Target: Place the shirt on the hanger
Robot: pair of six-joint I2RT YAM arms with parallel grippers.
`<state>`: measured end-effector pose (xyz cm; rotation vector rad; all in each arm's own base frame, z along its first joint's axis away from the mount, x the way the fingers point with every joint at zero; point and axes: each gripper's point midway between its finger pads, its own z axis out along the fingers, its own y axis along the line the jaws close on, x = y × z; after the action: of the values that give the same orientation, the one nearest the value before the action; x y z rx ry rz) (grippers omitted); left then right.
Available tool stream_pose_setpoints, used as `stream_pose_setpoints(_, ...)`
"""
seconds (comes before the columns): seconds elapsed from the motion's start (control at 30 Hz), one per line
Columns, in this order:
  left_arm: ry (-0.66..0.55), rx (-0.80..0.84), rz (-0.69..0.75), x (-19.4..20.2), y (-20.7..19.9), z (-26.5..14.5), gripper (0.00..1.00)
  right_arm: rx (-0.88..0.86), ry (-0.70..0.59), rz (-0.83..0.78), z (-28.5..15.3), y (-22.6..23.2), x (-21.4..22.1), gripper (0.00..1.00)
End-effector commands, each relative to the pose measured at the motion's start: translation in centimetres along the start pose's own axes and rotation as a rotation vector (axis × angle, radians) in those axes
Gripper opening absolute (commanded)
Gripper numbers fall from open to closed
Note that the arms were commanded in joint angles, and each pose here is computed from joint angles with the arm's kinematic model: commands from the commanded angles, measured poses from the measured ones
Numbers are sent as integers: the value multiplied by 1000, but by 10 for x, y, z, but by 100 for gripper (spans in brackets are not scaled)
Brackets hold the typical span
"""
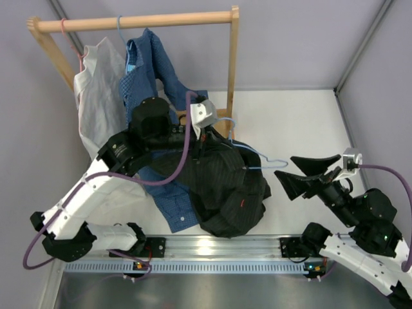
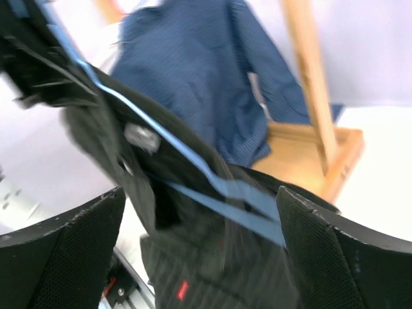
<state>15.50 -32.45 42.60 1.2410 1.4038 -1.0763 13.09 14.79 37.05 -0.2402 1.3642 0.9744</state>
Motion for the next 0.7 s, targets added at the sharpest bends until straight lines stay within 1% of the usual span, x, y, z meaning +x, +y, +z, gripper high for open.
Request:
stream_pose_setpoints(0.0, -187, -300, -55, -44, 36, -27, 0, 251, 10, 116, -14, -42, 9, 94)
stream_pose_setpoints(0.07, -212, -345, -109, -45, 39, -33, 0, 283, 17, 182, -14, -47, 20, 87)
stream_pose_setpoints(0.1, -207, -379, -134, -37, 45, -33, 0, 297, 11, 273, -12, -47, 25, 85)
stream_pose_setpoints(0.13, -222, -397, -165, -35, 46, -35, 0, 303, 10, 318, -11, -47, 29, 83)
stream_pose_setpoints(0.17, -255, -404, -164, -40, 45, -40, 0, 316, 27, 354, -7, -50, 42, 80)
stream_pose_setpoints(0.2, -241, -400, -179, -29, 45, -36, 0, 308, 26, 412, -4, -47, 47, 78)
stream_pose_setpoints(0.23, -248, -389, -190, -27, 42, -36, 0, 273, -4, 441, 4, -42, 43, 76)
stream_pose_setpoints(0.27, -264, -377, -191, -28, 38, -39, 0, 262, 35, 445, 12, -40, 58, 73)
stream_pose_setpoints(0.3, -286, -370, -188, -31, 36, -40, 0, 252, 40, 462, 17, -37, 61, 71)
stream_pose_setpoints(0.33, -279, -357, -204, -24, 35, -36, 0, 247, 49, 463, 23, -36, 65, 70)
stream_pose_setpoints(0.37, -288, -353, -208, -25, 33, -38, 0, 237, 62, 478, 33, -33, 70, 66)
stream_pose_setpoints(0.43, -292, -350, -221, -21, 34, -35, 0, 227, 68, 501, 43, -31, 76, 63)
stream_pose_setpoints(0.47, -295, -353, -226, -21, 34, -35, 0, 240, 98, 512, 49, -34, 92, 59)
stream_pose_setpoints(0.53, -305, -348, -231, -20, 34, -34, 0, 207, 65, 574, 60, -28, 91, 56)
stream_pose_setpoints(0.57, -298, -339, -234, -17, 34, -31, 0, 226, 85, 583, 63, -33, 105, 52)
stream_pose_setpoints(0.6, -295, -336, -237, -16, 34, -29, 0, 208, 60, 607, 68, -30, 101, 51)
stream_pose_setpoints(0.67, -280, -323, -237, -12, 34, -24, 0, 226, 73, 613, 75, -33, 110, 50)
